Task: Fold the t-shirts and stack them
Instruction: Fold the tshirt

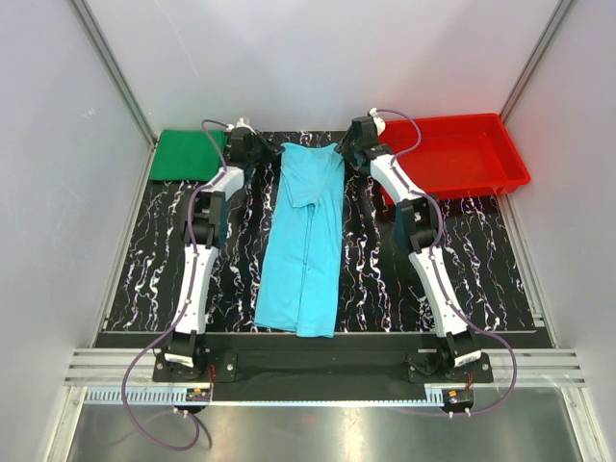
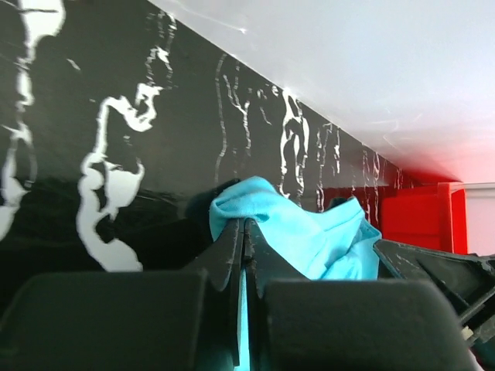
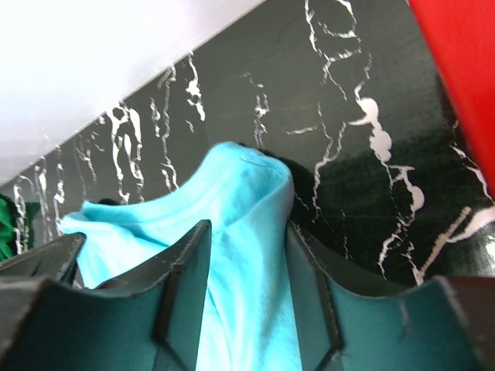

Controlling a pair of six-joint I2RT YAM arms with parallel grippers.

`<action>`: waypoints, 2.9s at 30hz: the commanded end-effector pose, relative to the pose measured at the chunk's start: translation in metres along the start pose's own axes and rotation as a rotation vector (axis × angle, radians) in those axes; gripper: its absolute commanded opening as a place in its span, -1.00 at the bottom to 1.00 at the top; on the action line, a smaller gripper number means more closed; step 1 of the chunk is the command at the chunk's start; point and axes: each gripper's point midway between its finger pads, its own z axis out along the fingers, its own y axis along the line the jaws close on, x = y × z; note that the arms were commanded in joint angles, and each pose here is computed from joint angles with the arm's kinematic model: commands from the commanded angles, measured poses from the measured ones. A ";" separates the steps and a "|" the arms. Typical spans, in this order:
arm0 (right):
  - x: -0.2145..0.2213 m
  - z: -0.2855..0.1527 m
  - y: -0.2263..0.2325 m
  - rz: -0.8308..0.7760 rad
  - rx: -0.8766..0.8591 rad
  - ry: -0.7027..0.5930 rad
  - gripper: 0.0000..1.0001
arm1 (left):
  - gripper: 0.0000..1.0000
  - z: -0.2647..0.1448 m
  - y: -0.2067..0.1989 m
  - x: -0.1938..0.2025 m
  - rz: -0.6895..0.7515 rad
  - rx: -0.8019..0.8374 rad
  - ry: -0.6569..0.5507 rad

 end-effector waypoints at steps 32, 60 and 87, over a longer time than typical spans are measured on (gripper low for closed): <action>0.157 -0.384 0.017 -0.153 -0.277 0.768 0.58 | 0.22 -0.374 -0.053 0.175 0.322 -0.233 0.565; 0.330 -0.449 -0.078 0.110 -0.126 0.970 0.08 | 0.06 -0.477 0.047 0.297 0.034 -0.620 0.735; 0.344 -0.451 -0.109 0.096 0.035 0.927 -0.92 | -1.00 -0.502 0.066 0.329 -0.142 -0.634 0.723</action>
